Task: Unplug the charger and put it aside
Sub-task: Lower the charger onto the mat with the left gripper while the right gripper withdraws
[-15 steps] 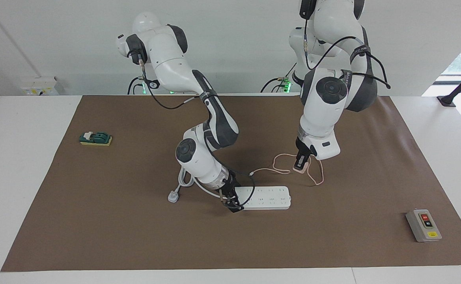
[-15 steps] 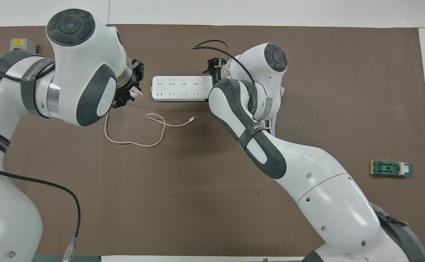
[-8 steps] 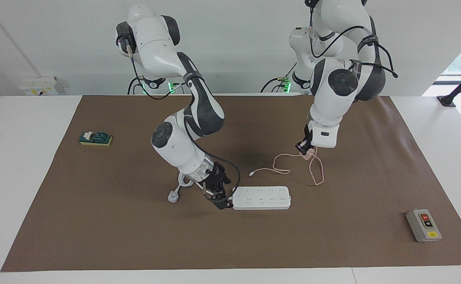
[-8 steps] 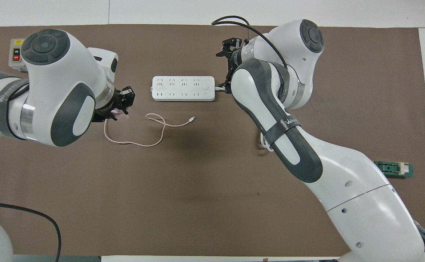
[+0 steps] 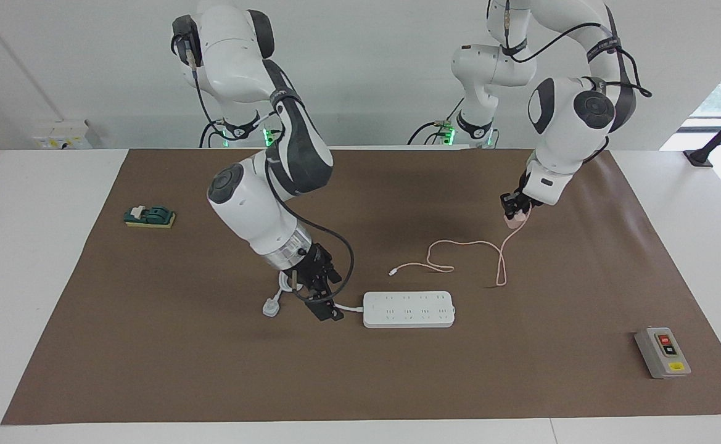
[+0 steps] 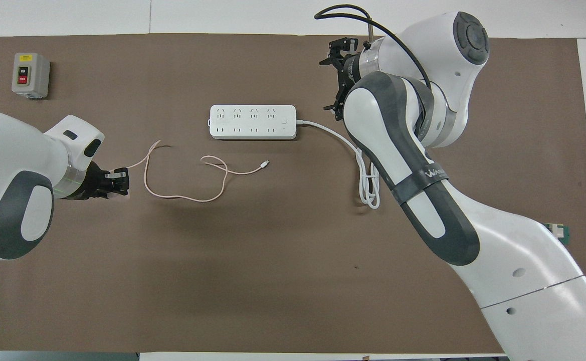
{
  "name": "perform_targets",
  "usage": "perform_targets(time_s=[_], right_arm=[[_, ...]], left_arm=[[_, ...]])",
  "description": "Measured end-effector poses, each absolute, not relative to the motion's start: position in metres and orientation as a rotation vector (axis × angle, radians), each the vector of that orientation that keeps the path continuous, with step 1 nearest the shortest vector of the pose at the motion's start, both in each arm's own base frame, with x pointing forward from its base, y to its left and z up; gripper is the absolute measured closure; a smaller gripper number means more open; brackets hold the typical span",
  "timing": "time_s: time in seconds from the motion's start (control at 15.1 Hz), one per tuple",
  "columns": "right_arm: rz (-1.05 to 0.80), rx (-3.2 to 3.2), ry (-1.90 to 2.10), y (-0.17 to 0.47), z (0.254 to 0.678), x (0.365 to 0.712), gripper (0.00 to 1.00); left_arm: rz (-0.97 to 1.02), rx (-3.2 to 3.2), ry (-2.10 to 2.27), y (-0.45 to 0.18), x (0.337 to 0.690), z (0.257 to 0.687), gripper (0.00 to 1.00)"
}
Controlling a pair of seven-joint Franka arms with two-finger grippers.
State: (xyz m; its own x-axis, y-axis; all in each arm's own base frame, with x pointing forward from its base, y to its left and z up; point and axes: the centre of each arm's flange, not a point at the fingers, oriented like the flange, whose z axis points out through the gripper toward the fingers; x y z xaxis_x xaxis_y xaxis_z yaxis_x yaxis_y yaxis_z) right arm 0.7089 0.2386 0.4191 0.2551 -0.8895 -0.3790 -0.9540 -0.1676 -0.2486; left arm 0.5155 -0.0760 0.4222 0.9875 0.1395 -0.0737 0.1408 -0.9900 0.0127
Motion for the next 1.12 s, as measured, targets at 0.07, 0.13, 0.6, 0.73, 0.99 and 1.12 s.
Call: perform_targets(time_s=[0.07, 0.13, 0.6, 0.73, 0.99, 1.12], right_arm=[[0.159, -2.216, 1.584, 0.230, 0.425, 0.707, 0.00], [0.117, -2.313, 1.503, 0.221, 0.434, 0.705, 0.00], [0.021, -2.788, 0.911, 0.151, 0.486, 0.692, 0.00], [0.055, -2.849, 0.767, 0.118, 0.492, 0.691, 0.00], [0.064, -2.939, 0.572, 0.091, 0.511, 0.683, 0.00], [0.101, -2.982, 0.488, 0.086, 0.533, 0.667, 0.00]], left_arm=[[-0.100, 3.093, 0.191, -0.067, 0.508, 0.411, 0.69], [-0.098, 3.070, 0.173, -0.058, 0.500, 0.401, 0.69], [-0.026, 3.000, 0.185, -0.053, 0.479, 0.372, 0.69], [-0.038, 2.963, 0.165, -0.052, 0.473, 0.361, 0.69], [-0.022, 2.898, 0.096, -0.031, 0.464, 0.339, 0.69], [-0.018, 2.899, 0.087, -0.025, 0.462, 0.333, 0.69]])
